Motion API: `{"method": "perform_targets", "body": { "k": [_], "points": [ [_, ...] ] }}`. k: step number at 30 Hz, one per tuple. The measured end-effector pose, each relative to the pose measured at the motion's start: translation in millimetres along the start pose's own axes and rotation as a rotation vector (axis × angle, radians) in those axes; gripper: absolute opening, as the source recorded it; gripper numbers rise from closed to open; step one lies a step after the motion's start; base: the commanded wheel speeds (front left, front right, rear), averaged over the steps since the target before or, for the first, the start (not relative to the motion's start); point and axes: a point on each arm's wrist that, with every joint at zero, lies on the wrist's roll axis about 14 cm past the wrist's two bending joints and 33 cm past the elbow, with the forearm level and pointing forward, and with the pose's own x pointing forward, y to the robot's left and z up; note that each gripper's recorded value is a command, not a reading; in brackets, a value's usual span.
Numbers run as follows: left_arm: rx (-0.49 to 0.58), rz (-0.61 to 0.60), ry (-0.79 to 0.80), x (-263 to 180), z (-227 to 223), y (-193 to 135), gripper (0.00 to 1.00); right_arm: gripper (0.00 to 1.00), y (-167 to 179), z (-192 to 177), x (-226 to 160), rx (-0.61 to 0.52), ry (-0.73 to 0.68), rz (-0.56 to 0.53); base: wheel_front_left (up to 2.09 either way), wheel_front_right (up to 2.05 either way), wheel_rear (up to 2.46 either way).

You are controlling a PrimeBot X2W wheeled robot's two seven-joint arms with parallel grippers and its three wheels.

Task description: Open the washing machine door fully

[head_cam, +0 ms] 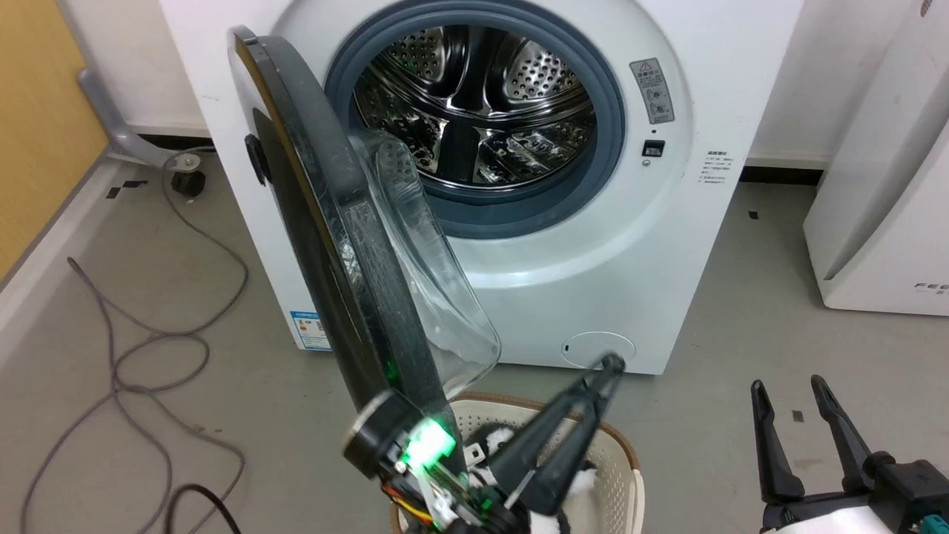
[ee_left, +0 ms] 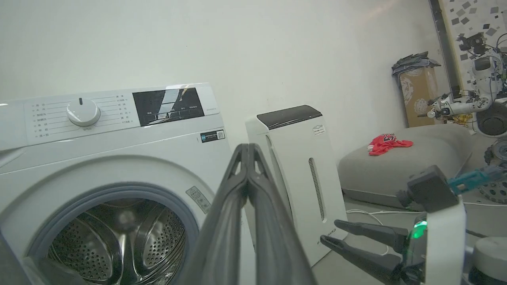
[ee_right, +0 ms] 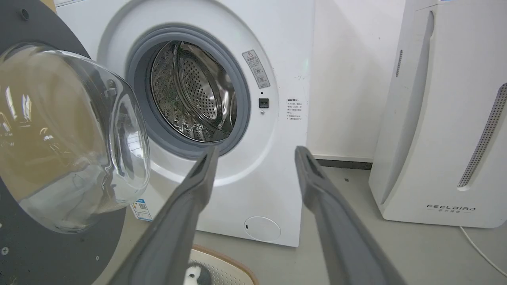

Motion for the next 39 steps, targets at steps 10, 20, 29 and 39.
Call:
{"method": "perform_targets", "body": {
  "k": [10, 20, 29, 39],
  "points": [
    [-0.047, 0.025, 0.175, -28, -46, -9, 0.0, 1.0, 6, -5, 6, 0.005, 0.012, 0.02, 0.0, 0.0, 0.0],
    [-0.049, 0.138, 0.403, -69, -107, 14, 0.0, 1.0, 11, -13, 10, 0.011, 0.032, 0.038, 0.0, 0.0, 0.0],
    [-0.037, 0.222, 0.45, -85, -116, 33, 0.0, 1.0, 23, -20, 18, 0.015, 0.05, 0.074, 0.0, 0.0, 0.0],
    [-0.017, 0.307, 0.469, -101, -111, 49, 0.0, 1.0, 49, -28, 32, 0.03, 0.064, 0.153, 0.0, 0.0, 0.0]
  ]
}}
